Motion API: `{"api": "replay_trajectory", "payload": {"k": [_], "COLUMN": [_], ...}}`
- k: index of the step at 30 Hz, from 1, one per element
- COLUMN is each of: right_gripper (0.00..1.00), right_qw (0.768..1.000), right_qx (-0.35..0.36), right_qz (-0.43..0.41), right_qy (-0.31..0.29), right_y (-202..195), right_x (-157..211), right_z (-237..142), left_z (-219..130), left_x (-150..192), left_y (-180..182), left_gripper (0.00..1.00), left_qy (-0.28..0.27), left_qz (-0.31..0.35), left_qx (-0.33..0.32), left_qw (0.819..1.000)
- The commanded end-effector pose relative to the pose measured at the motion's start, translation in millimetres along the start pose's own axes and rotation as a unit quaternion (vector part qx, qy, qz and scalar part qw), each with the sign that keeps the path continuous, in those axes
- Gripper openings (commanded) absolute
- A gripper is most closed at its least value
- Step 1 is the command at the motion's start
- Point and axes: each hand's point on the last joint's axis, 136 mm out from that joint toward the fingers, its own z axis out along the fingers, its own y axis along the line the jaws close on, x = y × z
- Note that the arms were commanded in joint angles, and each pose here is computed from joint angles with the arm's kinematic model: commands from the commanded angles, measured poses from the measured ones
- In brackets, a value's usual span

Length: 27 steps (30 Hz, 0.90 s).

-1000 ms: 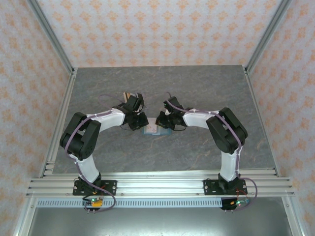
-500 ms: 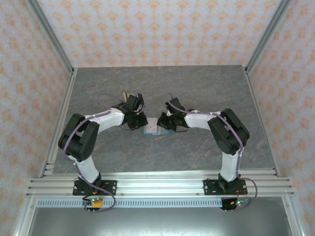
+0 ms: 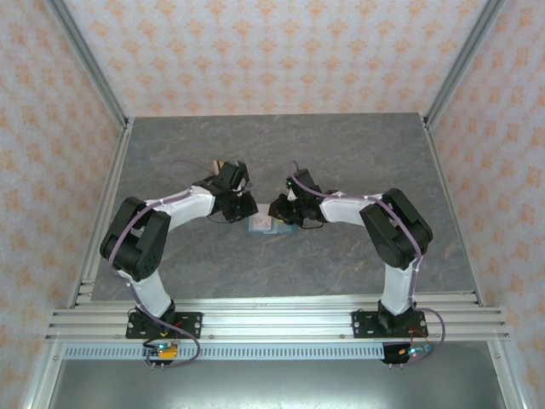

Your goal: Take the credit cards out of the card holder

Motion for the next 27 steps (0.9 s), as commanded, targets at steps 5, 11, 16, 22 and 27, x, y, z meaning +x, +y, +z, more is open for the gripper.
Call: {"api": "replay_trajectory", "payload": {"k": [5, 11, 16, 22, 27], "right_gripper": [0.22, 0.21, 0.20, 0.15, 0.08], "right_qw": [1.000, 1.000, 0.997, 0.994, 0.994], "right_qx": [0.003, -0.023, -0.073, -0.105, -0.112], "right_qz": [0.005, 0.006, 0.010, 0.014, 0.007], "right_qy": [0.002, 0.016, 0.013, 0.004, -0.002], "right_y": [-6.1, -3.1, 8.7, 15.4, 17.6], "right_x": [-1.2, 2.3, -0.6, -5.2, -6.5], "right_z": [4.6, 9.3, 7.3, 1.6, -3.8], "left_z": [14.7, 20.0, 23.9, 24.6, 21.5], "left_x": [4.0, 10.8, 17.6, 21.0, 19.0], "left_y": [8.1, 17.5, 31.5, 36.7, 35.3], "left_gripper": [0.15, 0.14, 0.13, 0.13, 0.14], "left_qy": [0.014, 0.021, 0.028, 0.030, 0.025], "left_qz": [-0.009, -0.023, -0.040, -0.048, -0.046], "left_qx": [-0.015, -0.024, -0.048, -0.055, -0.055], "left_qw": [1.000, 0.999, 0.998, 0.997, 0.997]}}
